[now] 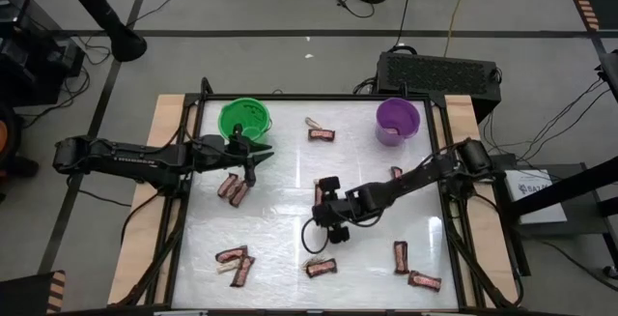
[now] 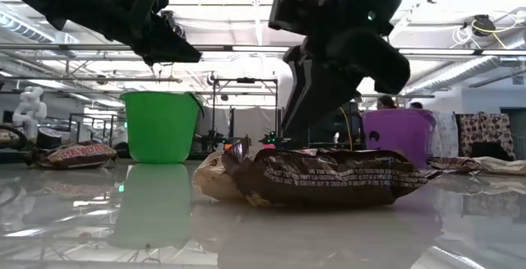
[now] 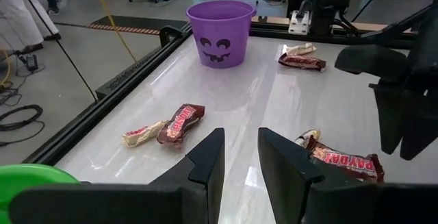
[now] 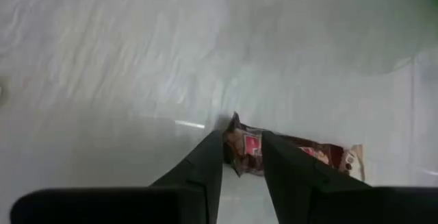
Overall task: Sort candy by brand, put in halloween buckets
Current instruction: Put the brown chocolate bar into the purple bucket
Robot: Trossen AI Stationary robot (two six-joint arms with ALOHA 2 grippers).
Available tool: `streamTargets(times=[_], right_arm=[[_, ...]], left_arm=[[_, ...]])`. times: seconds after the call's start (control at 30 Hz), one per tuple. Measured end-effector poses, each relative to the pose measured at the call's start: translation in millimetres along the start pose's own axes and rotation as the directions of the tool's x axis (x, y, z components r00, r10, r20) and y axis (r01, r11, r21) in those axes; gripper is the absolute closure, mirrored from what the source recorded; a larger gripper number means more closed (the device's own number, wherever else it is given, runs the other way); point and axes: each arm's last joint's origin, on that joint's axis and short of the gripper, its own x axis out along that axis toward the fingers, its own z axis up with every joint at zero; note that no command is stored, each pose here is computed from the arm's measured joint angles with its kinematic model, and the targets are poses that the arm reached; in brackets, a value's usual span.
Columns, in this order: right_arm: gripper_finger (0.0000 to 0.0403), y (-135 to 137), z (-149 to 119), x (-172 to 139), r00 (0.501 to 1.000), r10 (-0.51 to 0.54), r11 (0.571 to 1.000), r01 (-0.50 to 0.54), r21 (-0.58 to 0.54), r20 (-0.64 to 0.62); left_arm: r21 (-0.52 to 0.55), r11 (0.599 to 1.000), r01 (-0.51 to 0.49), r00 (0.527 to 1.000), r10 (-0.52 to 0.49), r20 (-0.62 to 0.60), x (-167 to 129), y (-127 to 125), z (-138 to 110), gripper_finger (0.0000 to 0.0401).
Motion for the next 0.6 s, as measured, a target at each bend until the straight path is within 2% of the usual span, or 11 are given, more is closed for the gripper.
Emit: streamTargets(times=[0.17, 0.6], right_arm=[[0.0307, -6, -2, 4, 1.000, -0.007, 1.000, 0.007, 0.005, -0.015], [0.0307, 0, -11, 22, 0.996, 0.018, 1.000, -0.019, -0.016, -0.083]], left_arm=[[0.000, 1.000, 0.000, 1.000, 0.000, 0.000, 0, 0, 0, 0.0303], [0.006, 1.000, 0.000, 1.000, 0.000, -0.001, 0, 0, 0, 0.0303]])
